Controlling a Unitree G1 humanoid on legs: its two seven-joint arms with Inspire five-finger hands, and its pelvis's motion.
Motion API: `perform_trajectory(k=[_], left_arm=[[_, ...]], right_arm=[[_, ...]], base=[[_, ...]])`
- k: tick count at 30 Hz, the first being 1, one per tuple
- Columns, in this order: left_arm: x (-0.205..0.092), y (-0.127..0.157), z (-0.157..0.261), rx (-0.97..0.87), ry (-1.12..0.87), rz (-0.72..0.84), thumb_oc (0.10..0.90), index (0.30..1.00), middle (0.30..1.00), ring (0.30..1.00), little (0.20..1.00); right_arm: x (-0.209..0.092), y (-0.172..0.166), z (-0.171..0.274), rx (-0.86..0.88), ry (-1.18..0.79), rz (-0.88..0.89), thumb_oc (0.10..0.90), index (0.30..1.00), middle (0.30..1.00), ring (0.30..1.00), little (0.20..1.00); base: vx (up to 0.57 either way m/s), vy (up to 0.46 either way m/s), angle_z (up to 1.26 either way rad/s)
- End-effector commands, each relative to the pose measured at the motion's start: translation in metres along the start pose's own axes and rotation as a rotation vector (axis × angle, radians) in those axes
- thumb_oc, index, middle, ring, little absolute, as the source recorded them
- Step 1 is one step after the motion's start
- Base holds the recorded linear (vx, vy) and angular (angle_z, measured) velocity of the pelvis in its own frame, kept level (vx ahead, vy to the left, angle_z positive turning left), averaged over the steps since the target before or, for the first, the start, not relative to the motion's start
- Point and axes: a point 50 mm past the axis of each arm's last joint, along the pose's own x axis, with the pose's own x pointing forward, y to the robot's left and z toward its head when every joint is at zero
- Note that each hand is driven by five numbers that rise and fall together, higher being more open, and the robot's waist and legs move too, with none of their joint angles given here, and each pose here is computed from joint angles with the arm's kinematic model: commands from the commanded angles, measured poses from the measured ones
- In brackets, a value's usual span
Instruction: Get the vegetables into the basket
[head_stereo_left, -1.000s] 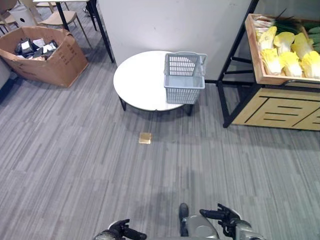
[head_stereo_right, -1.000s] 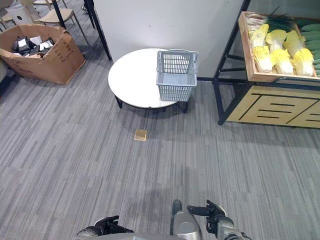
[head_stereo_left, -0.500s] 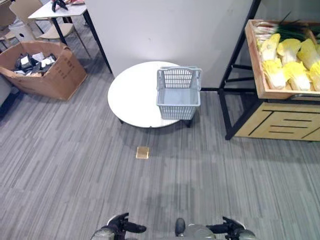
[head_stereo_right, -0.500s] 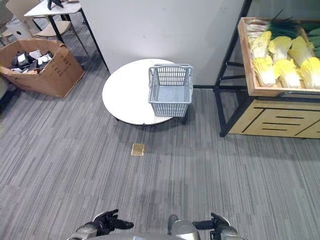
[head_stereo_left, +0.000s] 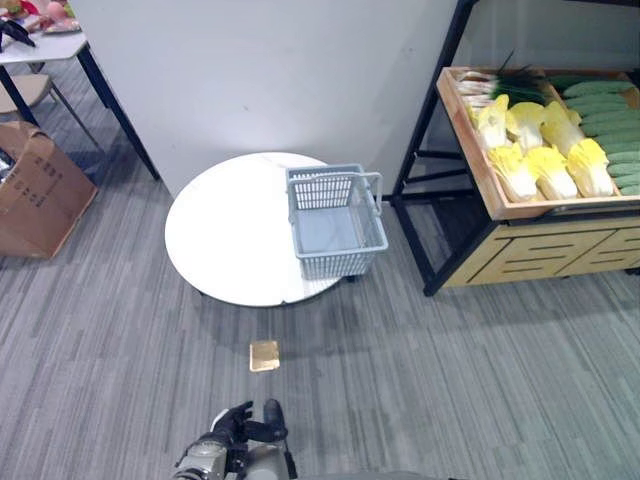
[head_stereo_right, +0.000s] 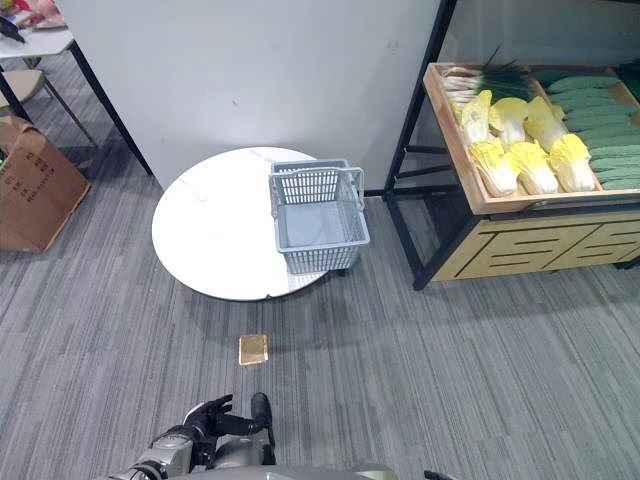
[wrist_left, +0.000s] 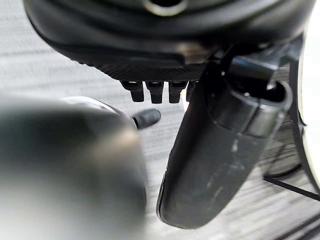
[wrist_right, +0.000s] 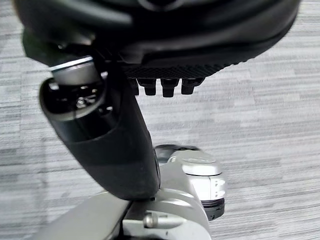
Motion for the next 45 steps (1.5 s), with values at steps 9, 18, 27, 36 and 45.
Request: perform_trajectory(k=[9,18,27,36,45], left_arm=[[-0.004,-0.005,-0.031,0.057,0.091,-0.009,0.9,1.0,1.0,1.0,1.0],[-0.004,0.008,-0.022,0.066,0.073,0.017,0.9,1.0,1.0,1.0,1.0],[-0.003,0.009,-0.02,0.106,0.084,0.014,0.9,1.0,1.0,1.0,1.0],[-0.006,0.008,-0.037,0.08,0.123,0.016,0.9,1.0,1.0,1.0,1.0],[-0.009,-0.001,-0.047,0.059,0.119,0.029,0.9,1.0,1.0,1.0,1.0]], right_arm=[[0.0,0.004,0.02,-0.061,-0.049,0.025,0.9,1.0,1.0,1.0,1.0],[0.0,0.01,0.025,-0.054,-0.06,0.052,0.9,1.0,1.0,1.0,1.0],[0.001,0.014,0.02,-0.044,-0.051,0.05,0.9,1.0,1.0,1.0,1.0],[0.0,0.011,0.032,-0.011,-0.127,0.039,0.9,1.0,1.0,1.0,1.0],[-0.097,-0.014,0.175,-0.14,-1.002,-0.042,0.9,1.0,1.0,1.0,1.0]], base=[[0.08,0.102,0.04],[0.02,0.121,-0.08],[0.1,0.022,0.24],[0.07,-0.034,0.06],[0.01,-0.01,-0.04]])
